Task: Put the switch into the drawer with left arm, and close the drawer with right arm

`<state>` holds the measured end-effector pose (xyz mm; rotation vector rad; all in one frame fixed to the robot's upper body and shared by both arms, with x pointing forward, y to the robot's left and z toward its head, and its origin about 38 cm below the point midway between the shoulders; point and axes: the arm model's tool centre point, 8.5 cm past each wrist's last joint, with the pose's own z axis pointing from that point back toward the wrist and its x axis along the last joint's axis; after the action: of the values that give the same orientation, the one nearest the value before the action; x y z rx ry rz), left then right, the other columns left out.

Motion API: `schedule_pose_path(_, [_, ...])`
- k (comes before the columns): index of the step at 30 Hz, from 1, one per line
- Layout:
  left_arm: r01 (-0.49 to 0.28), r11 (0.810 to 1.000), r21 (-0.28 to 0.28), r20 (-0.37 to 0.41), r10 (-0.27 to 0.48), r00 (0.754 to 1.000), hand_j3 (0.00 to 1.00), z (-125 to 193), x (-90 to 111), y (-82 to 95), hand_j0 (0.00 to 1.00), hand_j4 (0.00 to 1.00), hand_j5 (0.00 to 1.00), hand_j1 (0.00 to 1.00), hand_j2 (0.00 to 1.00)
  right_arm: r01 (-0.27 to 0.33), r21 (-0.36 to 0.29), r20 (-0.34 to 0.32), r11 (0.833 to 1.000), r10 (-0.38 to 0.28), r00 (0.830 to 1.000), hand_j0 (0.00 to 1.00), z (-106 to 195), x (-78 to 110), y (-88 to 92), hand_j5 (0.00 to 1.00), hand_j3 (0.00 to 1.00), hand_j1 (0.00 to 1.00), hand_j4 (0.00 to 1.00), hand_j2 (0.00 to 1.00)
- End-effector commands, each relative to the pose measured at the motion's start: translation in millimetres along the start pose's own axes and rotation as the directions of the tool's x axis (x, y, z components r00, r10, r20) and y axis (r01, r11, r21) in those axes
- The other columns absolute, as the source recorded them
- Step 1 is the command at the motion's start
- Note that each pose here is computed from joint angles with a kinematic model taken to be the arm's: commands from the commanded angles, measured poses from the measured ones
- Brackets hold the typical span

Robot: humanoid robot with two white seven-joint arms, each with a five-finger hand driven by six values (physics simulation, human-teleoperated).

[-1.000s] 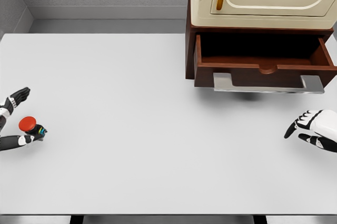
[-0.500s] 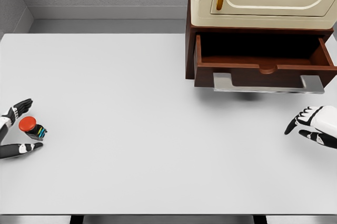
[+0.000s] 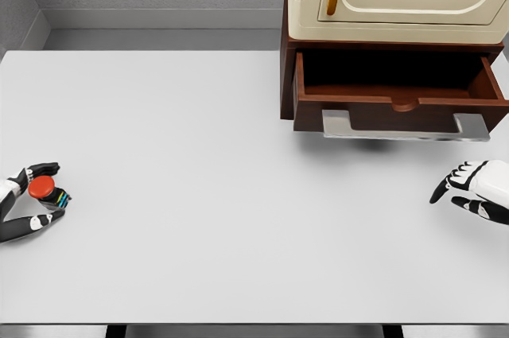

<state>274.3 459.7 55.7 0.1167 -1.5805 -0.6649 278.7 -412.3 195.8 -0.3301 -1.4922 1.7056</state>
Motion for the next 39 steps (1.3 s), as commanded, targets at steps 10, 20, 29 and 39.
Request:
schedule_pose_path(10, [0.016, 1.0, -0.019, -0.021, -0.017, 1.0, 0.53, 1.6, -2.7, 0.2, 0.53, 0.53, 0.53, 0.53, 0.53, 0.004, -0.003, 0.0, 1.0, -0.004, 1.0, 0.52, 0.0, 0.0, -0.7, 0.52, 0.52, 0.52, 0.52, 0.52])
schedule_pose_path(20, [0.022, 1.0, -0.017, 0.005, -0.022, 1.0, 0.19, -4.5, 4.3, 1.8, 0.19, 0.19, 0.19, 0.19, 0.19, 0.004, -0.002, -0.001, 1.0, -0.004, 1.0, 0.52, 0.2, -0.4, -0.6, 0.52, 0.52, 0.52, 0.52, 0.52])
schedule_pose_path(29, [0.079, 0.996, -0.031, 0.16, -0.073, 0.984, 0.19, -30.4, 53.0, 6.9, 0.19, 0.19, 0.19, 0.19, 0.19, 0.003, -0.002, -0.001, 1.0, -0.003, 1.0, 0.52, 0.2, -0.4, -0.5, 0.52, 0.52, 0.52, 0.52, 0.52])
schedule_pose_path(39, [0.263, 0.962, -0.072, 0.436, -0.207, 0.876, 0.19, -57.1, 152.9, -8.6, 0.19, 0.19, 0.19, 0.19, 0.19, 0.003, -0.003, -0.001, 1.0, -0.003, 1.0, 0.52, 0.2, -0.4, -0.7, 0.52, 0.52, 0.52, 0.52, 0.52])
